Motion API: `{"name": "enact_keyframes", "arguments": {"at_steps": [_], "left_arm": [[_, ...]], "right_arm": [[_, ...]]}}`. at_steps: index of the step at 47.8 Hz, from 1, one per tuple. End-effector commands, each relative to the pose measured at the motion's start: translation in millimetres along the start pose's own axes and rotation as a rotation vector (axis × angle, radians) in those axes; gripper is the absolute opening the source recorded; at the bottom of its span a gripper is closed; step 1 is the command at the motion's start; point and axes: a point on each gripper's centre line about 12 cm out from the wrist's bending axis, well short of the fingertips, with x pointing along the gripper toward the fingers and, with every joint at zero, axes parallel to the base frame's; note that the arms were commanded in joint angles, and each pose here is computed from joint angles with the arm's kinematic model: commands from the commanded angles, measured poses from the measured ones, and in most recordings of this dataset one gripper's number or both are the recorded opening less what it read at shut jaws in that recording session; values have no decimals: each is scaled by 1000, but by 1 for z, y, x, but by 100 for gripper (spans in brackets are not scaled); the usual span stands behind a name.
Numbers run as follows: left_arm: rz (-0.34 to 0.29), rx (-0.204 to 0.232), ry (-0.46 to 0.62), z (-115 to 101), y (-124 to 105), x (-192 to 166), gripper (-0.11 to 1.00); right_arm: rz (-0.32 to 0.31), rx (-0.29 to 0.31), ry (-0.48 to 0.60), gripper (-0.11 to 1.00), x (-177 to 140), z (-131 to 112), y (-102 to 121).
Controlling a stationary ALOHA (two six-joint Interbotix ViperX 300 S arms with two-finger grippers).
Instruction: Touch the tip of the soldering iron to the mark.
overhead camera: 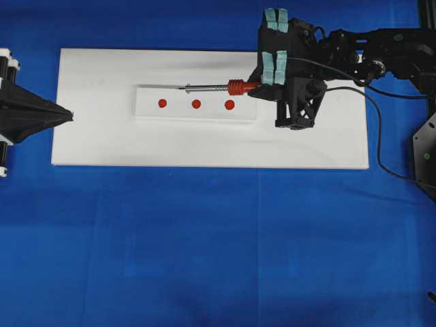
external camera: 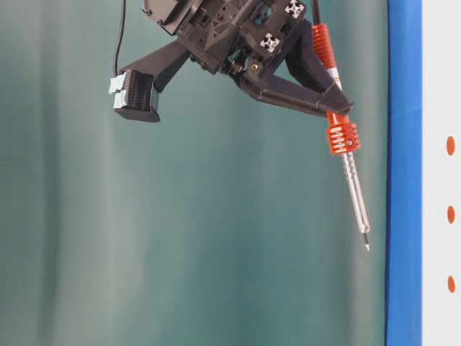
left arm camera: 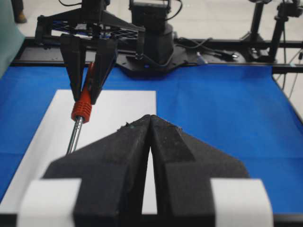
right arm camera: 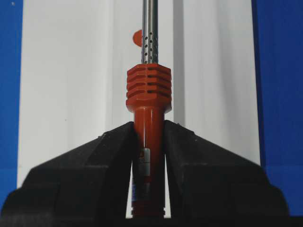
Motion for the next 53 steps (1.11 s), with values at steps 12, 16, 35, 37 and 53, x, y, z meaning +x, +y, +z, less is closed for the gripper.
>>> {"name": "enact_keyframes", "arguments": {"at_steps": [12,16,35,37,53], "left_arm": [[-3,4,-9,3,0,2,0],[-4,3,-11,3,-1,2,0],[-3,4,-9,3,0,2,0],[-3,4,-8,2,0,2,0],[-4,4,-8,2,-1,2,0]], "right_arm": [[5,-12,-16,6,10,16,2],[11,-15,1,6,20,14,4],[10,-19,36,6,54,5,7],[9,-19,36,6,56,4,7],[-2,-8,41,6,65,1,2]]}}
